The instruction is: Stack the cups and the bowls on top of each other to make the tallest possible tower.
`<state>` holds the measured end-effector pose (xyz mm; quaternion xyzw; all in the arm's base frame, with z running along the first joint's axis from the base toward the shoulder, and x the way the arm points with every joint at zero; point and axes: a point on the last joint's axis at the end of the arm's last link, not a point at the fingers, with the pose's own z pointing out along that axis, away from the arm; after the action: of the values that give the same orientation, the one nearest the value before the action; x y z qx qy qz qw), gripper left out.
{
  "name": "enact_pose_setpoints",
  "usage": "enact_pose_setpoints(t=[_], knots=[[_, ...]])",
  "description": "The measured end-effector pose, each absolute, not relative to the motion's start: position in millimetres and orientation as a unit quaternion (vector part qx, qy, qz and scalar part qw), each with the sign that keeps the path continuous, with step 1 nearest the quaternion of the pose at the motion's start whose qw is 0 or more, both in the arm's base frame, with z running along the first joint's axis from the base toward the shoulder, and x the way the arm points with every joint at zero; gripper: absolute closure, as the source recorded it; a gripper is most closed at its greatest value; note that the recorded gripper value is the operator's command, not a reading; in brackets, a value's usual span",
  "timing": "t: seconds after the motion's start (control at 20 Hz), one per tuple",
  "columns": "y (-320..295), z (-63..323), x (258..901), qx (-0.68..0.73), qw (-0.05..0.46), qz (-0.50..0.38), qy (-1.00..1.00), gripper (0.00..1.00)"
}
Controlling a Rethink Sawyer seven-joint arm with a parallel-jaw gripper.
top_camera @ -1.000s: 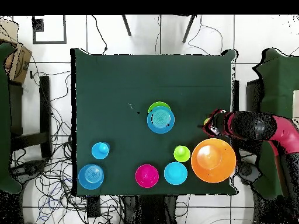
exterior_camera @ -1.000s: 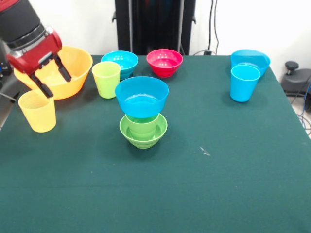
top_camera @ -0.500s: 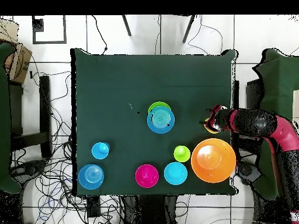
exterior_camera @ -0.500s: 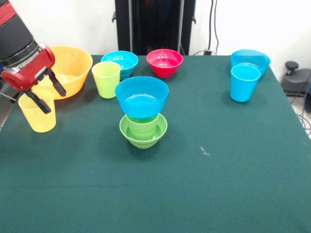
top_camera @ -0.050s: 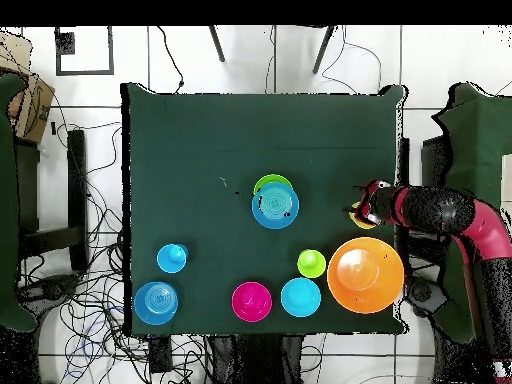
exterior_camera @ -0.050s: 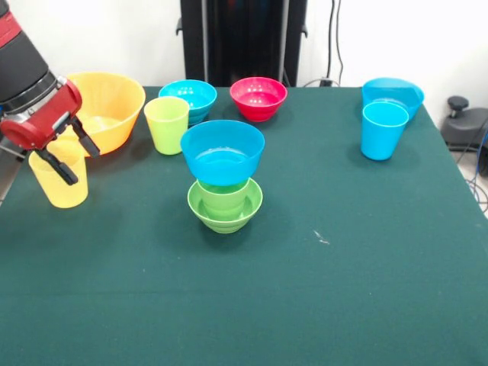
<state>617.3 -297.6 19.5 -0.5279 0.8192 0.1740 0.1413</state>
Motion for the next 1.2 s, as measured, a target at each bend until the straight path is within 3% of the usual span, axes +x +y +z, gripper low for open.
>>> enact_pose_setpoints(t=[0.4, 1.2], knots=[[-308, 32, 619, -0.531, 0.136, 0.158, 0.821, 0.00], [-406, 110, 592, -0.527, 0.143, 0.079, 0.834, 0.00]])
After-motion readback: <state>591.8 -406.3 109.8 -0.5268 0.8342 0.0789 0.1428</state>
